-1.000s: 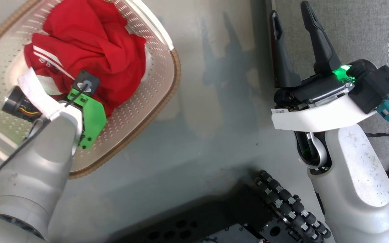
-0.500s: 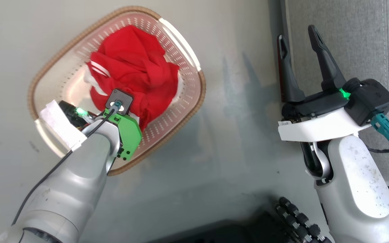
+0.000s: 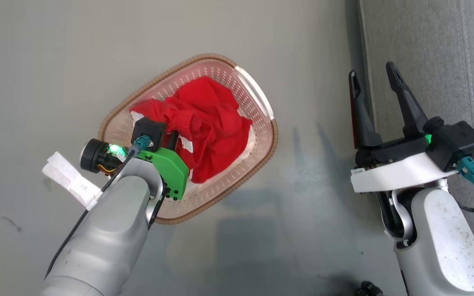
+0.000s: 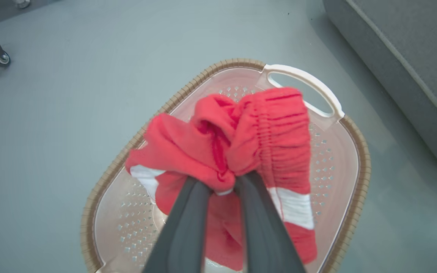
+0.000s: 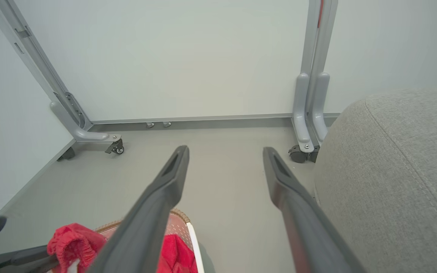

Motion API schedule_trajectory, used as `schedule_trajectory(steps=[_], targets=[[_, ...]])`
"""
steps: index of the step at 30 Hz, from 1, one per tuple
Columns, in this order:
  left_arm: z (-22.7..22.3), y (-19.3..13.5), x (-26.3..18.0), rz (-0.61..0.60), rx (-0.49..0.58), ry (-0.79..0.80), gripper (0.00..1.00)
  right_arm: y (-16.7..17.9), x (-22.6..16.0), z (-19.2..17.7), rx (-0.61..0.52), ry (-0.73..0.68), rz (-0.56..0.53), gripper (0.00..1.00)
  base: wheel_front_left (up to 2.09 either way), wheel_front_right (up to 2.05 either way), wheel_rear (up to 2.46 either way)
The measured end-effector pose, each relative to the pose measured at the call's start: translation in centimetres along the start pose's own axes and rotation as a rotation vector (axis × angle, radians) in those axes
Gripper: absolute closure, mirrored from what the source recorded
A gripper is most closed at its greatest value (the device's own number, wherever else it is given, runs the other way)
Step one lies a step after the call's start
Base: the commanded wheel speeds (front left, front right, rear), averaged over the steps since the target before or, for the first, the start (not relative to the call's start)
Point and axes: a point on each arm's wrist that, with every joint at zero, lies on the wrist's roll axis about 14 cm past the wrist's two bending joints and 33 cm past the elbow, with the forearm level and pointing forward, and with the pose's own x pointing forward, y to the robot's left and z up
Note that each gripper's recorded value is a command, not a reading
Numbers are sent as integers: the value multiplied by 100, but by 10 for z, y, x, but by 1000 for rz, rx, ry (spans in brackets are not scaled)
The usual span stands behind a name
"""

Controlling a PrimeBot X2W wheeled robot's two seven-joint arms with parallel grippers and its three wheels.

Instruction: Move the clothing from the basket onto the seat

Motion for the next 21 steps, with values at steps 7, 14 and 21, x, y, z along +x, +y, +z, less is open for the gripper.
schedule_trajectory(steps=[7,14,21], targets=[[61,11,-33,63,-50,-206,100,11,-11,27,2,-43,18,0,0,0,0],[119,14,-77,101,-53,-419,100,20,-23,50,-9,-77,34,0,0,0,0],[167,4,-125,105,-48,-606,100,29,-40,67,-18,-91,48,0,0,0,0]])
